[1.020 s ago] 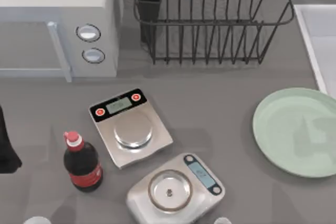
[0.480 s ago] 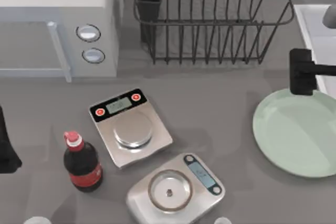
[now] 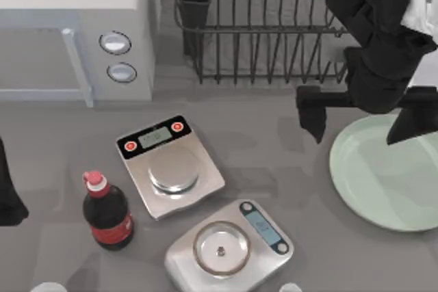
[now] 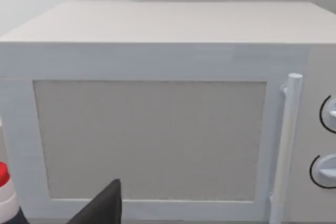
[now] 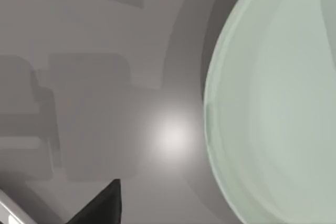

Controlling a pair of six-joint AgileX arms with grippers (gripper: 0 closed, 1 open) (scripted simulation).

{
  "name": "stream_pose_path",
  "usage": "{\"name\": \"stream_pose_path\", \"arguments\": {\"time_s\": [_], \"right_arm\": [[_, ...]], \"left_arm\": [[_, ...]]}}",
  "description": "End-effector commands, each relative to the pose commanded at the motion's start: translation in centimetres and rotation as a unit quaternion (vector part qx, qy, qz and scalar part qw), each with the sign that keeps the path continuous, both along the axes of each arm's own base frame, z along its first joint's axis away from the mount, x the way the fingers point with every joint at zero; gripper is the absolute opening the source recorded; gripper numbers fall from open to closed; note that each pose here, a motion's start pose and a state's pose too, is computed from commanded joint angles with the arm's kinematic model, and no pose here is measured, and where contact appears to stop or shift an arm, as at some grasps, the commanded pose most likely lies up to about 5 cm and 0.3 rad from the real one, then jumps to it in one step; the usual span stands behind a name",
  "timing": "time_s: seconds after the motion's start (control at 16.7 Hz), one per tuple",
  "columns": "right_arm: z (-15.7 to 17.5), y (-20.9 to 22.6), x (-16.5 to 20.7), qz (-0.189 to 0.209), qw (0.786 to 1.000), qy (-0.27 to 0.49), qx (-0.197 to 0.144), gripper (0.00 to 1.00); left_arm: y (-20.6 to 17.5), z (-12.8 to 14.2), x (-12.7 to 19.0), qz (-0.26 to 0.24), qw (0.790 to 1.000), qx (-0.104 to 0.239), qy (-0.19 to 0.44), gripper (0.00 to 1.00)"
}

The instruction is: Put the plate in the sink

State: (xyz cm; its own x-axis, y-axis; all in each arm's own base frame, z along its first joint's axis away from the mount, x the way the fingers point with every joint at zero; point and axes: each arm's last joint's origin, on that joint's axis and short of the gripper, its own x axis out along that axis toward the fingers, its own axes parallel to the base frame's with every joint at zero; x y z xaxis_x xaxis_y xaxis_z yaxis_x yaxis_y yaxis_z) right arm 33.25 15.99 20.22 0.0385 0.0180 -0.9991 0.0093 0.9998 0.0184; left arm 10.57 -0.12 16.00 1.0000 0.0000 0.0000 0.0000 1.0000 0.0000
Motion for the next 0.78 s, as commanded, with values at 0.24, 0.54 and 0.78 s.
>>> {"name": "stream_pose_path", "arguments": {"time_s": [0.24, 0.54, 0.78], "right_arm": [[-0.8, 0.8, 0.5, 0.000, 1.000, 0.019, -0.009, 1.00], [-1.4, 0.6, 0.6, -0.002, 1.000, 0.020, -0.009, 1.00], [-5.5, 0.8, 0.9, -0.001, 1.000, 0.017, -0.008, 1.00]], "left_arm": [[0.0, 0.0, 0.0, 0.000, 1.000, 0.000, 0.000, 1.00], [0.0, 0.0, 0.0, 0.000, 1.000, 0.000, 0.000, 1.00], [0.0, 0.0, 0.0, 0.000, 1.000, 0.000, 0.000, 1.00]]}}
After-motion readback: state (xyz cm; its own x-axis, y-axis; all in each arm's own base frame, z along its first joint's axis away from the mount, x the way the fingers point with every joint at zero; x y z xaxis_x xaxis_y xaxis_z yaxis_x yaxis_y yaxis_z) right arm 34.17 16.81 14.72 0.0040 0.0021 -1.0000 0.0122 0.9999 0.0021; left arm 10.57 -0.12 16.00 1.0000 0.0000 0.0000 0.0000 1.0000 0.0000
